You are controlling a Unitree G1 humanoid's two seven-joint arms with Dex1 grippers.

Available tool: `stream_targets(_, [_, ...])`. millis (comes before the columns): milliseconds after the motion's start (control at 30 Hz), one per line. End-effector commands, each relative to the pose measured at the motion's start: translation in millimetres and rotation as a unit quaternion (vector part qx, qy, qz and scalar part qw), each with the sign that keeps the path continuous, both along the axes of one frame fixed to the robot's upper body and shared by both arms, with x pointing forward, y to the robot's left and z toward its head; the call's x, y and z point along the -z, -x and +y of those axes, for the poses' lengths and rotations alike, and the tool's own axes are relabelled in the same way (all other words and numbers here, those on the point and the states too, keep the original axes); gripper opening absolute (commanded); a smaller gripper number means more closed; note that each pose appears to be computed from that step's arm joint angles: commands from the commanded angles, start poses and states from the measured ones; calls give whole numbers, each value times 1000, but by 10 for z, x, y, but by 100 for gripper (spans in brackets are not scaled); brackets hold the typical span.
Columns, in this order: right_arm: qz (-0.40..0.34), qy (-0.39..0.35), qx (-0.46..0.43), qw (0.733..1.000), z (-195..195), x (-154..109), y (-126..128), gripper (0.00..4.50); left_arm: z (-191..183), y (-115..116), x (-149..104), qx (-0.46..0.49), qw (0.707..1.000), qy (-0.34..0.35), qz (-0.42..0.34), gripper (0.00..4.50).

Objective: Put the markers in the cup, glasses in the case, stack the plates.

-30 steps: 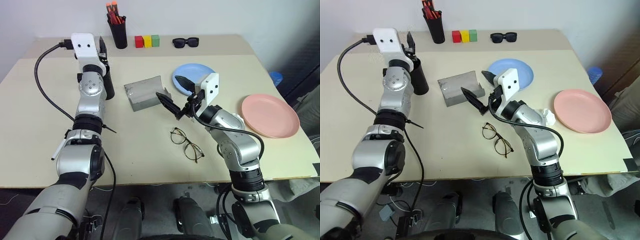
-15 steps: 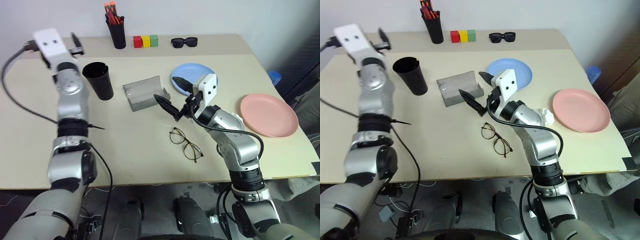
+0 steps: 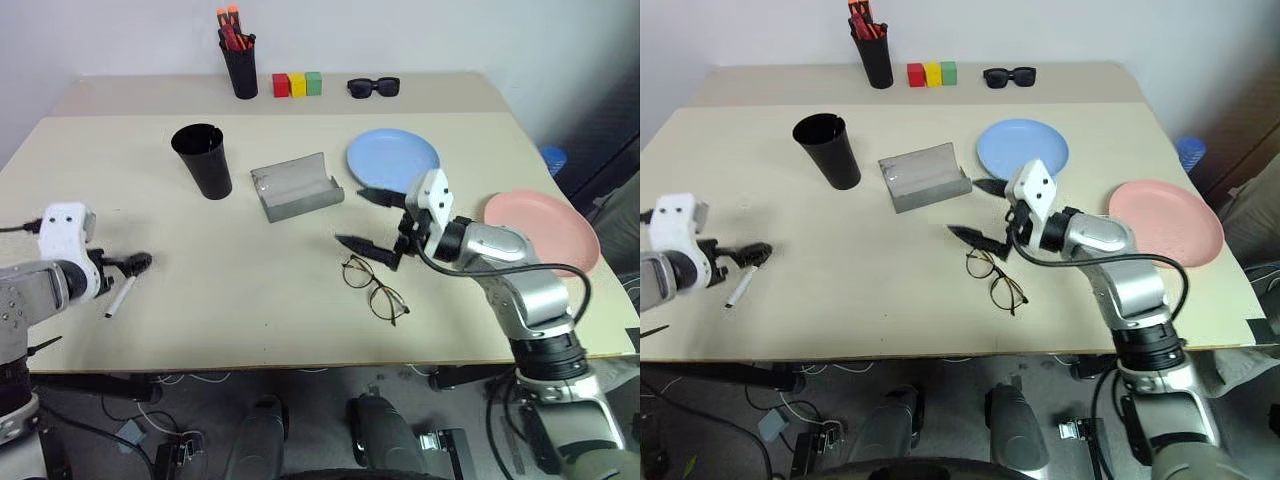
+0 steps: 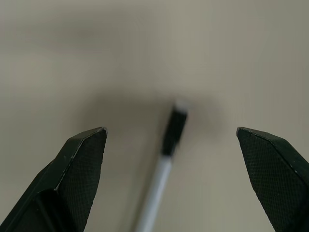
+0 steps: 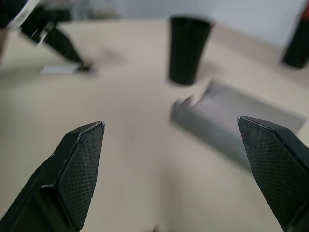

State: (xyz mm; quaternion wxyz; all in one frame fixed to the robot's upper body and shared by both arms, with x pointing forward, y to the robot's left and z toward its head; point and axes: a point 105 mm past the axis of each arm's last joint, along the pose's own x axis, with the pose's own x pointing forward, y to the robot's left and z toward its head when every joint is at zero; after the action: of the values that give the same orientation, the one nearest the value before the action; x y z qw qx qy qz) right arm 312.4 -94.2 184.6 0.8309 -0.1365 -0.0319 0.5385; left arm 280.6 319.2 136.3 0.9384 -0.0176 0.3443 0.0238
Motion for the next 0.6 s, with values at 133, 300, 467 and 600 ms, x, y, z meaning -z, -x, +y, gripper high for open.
stream_targets(133, [-27,6,-12,1000,-33,-71,66,450,113,120,110,-12,997,-50,53,442])
stream_targets(300, [-26,2,-4,1000,-83,-1,60,450,114,97,188,-18,997,-38,60,254])
stream_targets(467, [-24,-1,-1,1000,-117,64,70,450,163,68,206,-34,998,-31,49,2])
stream_targets(600, [-26,-4,6,1000,-126,103,49,450,100,-273,-190,-46,992,2,-117,2])
